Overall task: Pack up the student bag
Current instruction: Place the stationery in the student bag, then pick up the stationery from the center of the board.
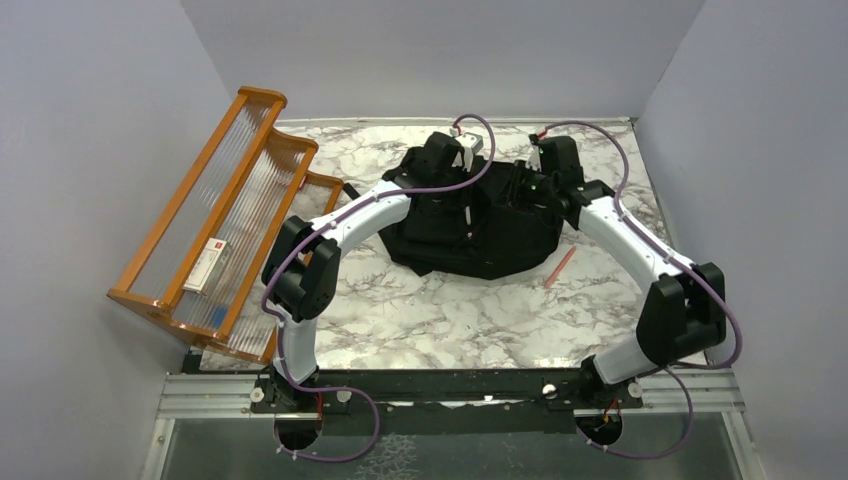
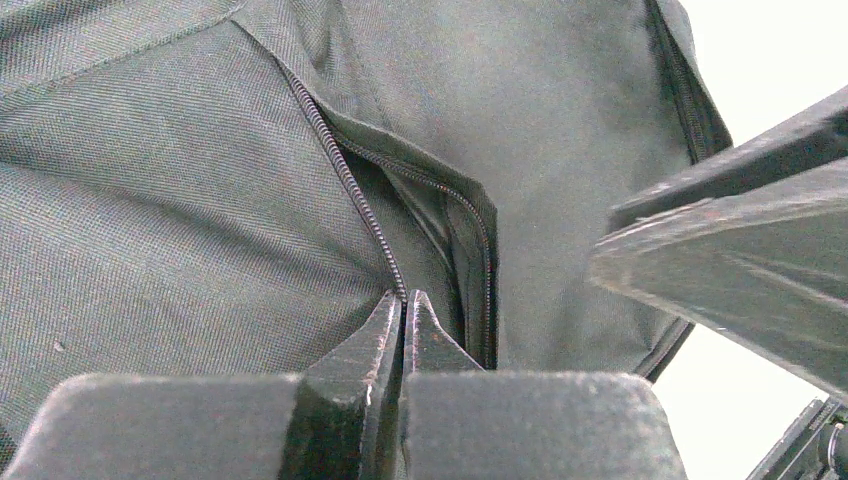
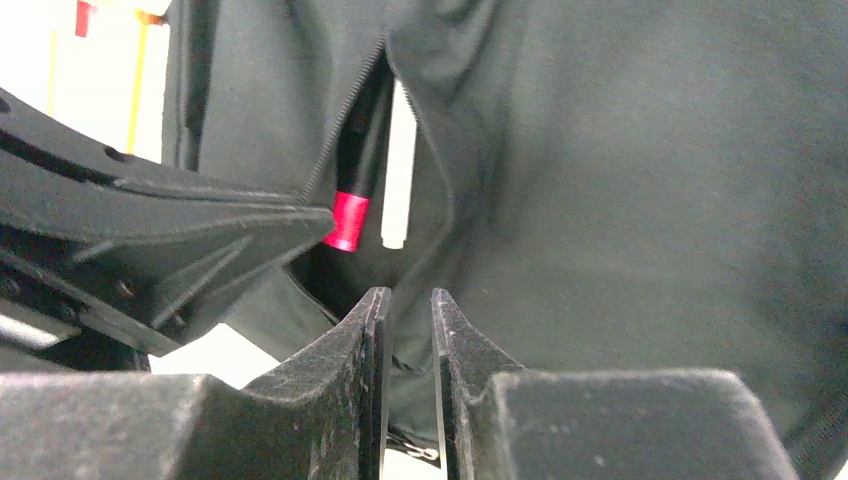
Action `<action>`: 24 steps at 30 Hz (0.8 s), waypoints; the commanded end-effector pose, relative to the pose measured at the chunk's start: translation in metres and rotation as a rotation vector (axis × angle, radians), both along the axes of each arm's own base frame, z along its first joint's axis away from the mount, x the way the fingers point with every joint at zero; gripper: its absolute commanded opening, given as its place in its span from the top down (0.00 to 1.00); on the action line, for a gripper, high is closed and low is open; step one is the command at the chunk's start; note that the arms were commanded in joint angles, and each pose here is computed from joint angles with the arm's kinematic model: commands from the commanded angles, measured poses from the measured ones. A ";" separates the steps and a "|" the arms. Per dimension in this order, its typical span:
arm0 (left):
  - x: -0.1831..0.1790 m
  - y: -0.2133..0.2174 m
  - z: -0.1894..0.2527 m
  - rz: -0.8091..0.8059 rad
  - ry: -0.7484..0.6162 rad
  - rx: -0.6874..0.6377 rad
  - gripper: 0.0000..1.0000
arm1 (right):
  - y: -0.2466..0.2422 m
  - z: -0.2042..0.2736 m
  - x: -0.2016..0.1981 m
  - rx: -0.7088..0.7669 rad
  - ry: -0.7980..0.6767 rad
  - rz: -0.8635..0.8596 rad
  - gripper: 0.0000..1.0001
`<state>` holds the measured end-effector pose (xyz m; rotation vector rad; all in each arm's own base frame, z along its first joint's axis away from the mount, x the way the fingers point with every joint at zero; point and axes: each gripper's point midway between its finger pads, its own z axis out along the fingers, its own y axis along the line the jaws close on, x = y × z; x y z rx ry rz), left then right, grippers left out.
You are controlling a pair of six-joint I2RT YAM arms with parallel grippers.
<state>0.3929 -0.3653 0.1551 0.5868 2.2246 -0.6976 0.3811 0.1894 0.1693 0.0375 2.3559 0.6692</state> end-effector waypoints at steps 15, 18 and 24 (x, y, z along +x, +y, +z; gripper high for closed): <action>-0.002 -0.017 0.012 -0.050 -0.012 -0.060 1.00 | -0.175 0.003 -0.033 -0.318 -0.130 -0.766 0.61; -0.001 -0.016 0.012 -0.048 -0.013 -0.061 1.00 | -0.187 -0.018 -0.044 -0.344 -0.050 -0.823 0.61; -0.002 -0.014 0.012 -0.046 -0.014 -0.055 1.00 | -0.197 -0.057 -0.057 -0.364 0.083 -0.876 0.63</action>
